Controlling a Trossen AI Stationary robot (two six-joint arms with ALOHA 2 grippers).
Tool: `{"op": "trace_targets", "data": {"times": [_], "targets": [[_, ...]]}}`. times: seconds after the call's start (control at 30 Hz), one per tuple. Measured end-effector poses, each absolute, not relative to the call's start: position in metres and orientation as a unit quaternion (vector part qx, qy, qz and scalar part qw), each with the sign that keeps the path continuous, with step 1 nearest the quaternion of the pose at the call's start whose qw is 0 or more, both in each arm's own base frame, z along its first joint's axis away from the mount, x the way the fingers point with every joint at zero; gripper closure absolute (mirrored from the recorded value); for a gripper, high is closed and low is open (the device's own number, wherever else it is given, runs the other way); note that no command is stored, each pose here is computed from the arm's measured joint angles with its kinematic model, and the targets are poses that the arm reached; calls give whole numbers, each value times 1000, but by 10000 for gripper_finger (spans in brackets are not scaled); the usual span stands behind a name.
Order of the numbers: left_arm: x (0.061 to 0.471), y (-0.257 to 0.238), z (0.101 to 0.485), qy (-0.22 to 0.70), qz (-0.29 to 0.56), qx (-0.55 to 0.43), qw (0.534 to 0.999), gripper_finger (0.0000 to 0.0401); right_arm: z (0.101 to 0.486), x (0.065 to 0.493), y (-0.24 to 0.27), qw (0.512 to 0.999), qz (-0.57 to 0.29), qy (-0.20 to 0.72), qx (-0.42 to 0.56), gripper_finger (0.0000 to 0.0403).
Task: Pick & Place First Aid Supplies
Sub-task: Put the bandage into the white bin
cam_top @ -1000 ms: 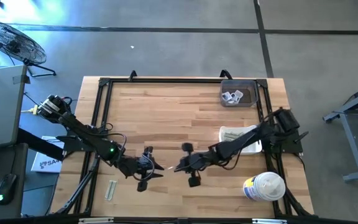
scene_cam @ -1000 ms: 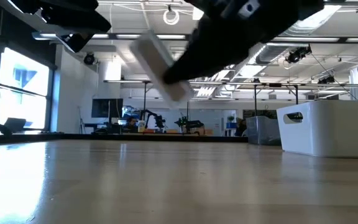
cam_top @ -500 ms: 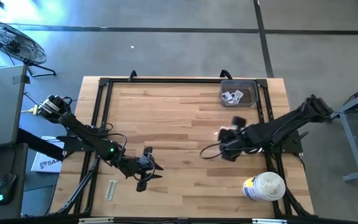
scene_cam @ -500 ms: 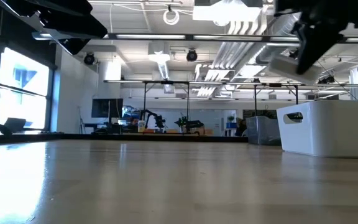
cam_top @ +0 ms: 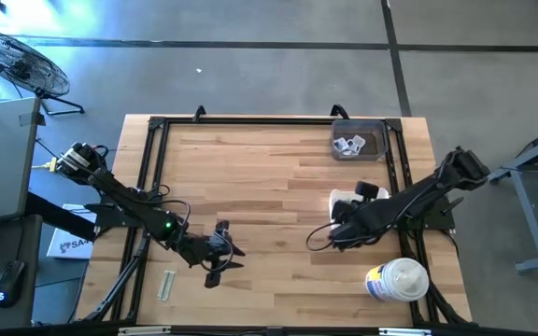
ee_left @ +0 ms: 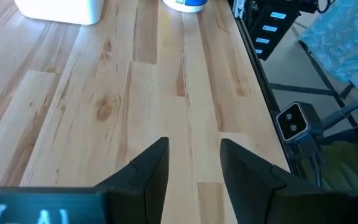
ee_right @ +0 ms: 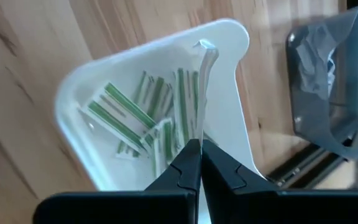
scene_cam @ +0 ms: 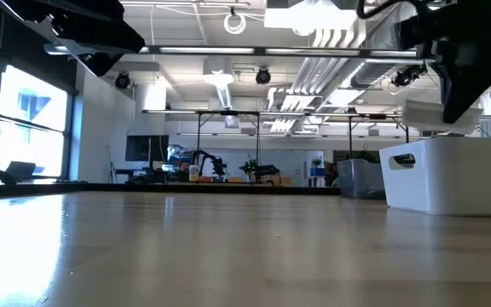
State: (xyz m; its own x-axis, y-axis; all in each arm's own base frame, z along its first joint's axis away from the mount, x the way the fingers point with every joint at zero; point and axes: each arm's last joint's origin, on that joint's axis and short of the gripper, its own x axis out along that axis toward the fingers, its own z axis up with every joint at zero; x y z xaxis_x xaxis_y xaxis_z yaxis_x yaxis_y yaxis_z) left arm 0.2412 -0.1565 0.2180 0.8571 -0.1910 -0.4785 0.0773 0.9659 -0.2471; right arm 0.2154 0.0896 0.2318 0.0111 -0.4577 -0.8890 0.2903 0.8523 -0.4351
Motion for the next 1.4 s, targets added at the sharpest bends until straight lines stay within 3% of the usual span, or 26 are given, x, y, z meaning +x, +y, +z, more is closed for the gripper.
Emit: {"op": "trace_targets", "data": {"times": [0.4,0.67,0.97,1.13,1.27,1.4], "targets": [[241,-157,218,259,-72,-112,957,258,183,207,78,640,-219,734,-58,398],[241,-156,218,258,-70,-110,957,258,173,206,64,634,-235,734,-58,392],[241,-156,218,256,-64,-109,958,258,184,215,64,638,-226,736,-12,319],[238,-155,231,242,-74,-116,961,258,215,224,70,629,-235,740,29,294],[233,-152,254,262,-81,-118,954,258,253,231,84,661,-235,713,21,299],[225,-152,277,328,-81,-128,932,258,283,244,105,749,-211,628,-5,309]]}}
